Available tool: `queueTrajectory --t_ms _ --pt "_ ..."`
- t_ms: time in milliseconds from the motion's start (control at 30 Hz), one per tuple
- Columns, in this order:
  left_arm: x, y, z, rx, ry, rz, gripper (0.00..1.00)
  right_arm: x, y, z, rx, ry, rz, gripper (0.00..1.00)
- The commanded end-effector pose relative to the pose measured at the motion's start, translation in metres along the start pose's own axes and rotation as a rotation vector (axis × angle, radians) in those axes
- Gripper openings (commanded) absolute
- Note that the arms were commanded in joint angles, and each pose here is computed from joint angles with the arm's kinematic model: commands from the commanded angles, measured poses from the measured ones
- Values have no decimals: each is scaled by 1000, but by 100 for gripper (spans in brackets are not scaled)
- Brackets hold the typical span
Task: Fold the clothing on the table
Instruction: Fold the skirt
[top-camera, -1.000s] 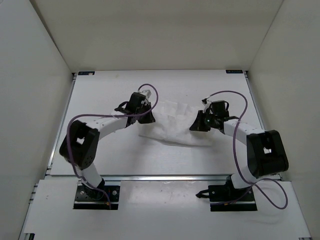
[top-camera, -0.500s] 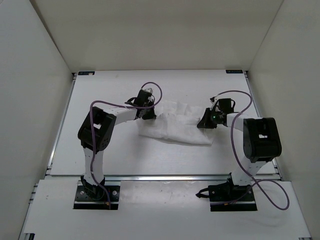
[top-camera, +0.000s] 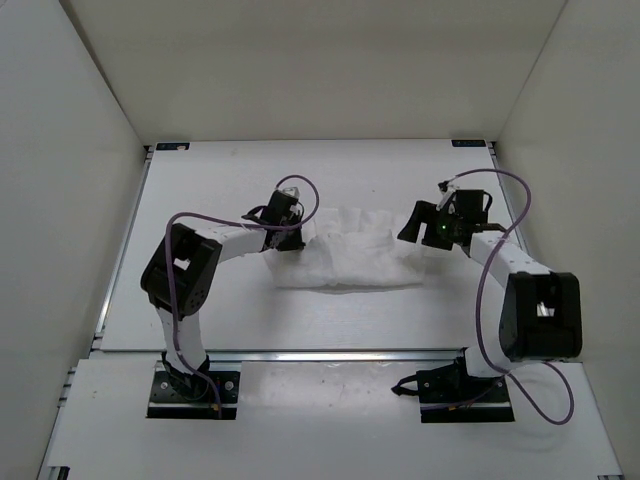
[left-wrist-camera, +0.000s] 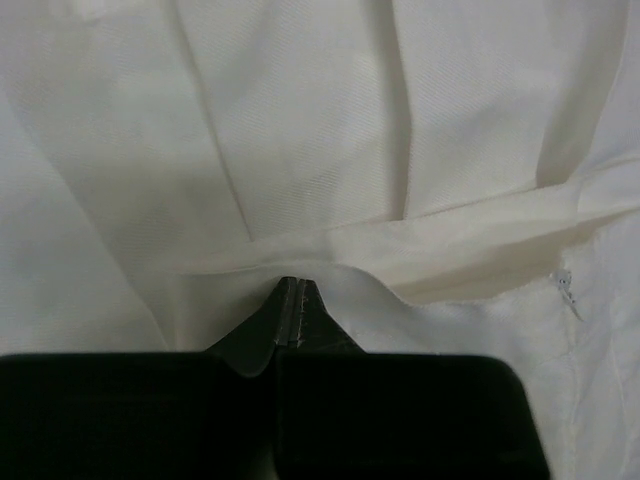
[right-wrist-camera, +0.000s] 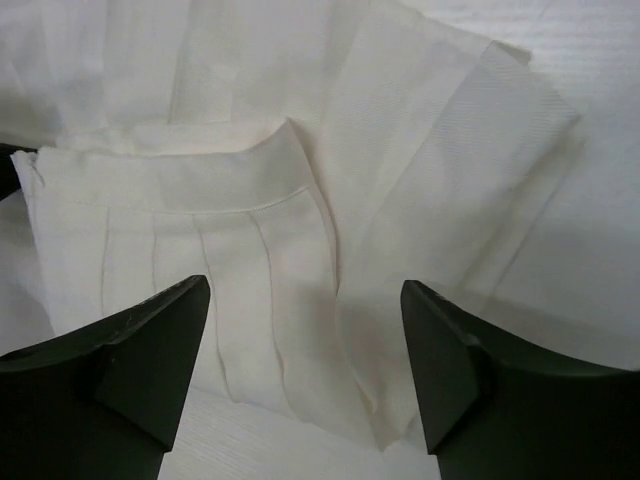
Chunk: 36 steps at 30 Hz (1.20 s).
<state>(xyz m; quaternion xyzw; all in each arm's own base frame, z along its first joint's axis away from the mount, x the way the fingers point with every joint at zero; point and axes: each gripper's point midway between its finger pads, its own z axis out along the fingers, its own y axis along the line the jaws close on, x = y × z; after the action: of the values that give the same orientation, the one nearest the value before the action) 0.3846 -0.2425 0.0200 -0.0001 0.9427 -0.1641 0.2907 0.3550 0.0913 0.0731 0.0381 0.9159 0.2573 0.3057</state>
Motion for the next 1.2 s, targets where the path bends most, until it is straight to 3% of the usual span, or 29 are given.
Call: queueTrajectory --t_ms 0,100,167,367,667,833,1033,1100,1167 --pt "26 11 -19 -35 41 12 0 -9 -1 -26 79 -67 -67 76" --pt "40 11 -24 -28 59 8 0 14 -5 -27 130 -35 -91 89" --pt "44 13 -27 -33 48 2 0 30 -6 -23 130 -2 -91 92" --pt "50 15 -30 -32 63 10 0 64 -25 -11 188 85 -70 94" --pt "56 18 -28 -30 82 20 0 63 -39 3 220 90 -86 93" --pt "59 23 -26 -46 103 24 0 60 -37 16 194 139 -67 75" --pt "60 21 -23 -48 120 35 0 58 -30 34 150 199 -82 31" --pt "58 15 -23 -41 120 50 0 59 -28 35 150 220 -87 8" --pt "60 13 -21 -42 134 57 0 48 -22 34 146 200 -109 3"
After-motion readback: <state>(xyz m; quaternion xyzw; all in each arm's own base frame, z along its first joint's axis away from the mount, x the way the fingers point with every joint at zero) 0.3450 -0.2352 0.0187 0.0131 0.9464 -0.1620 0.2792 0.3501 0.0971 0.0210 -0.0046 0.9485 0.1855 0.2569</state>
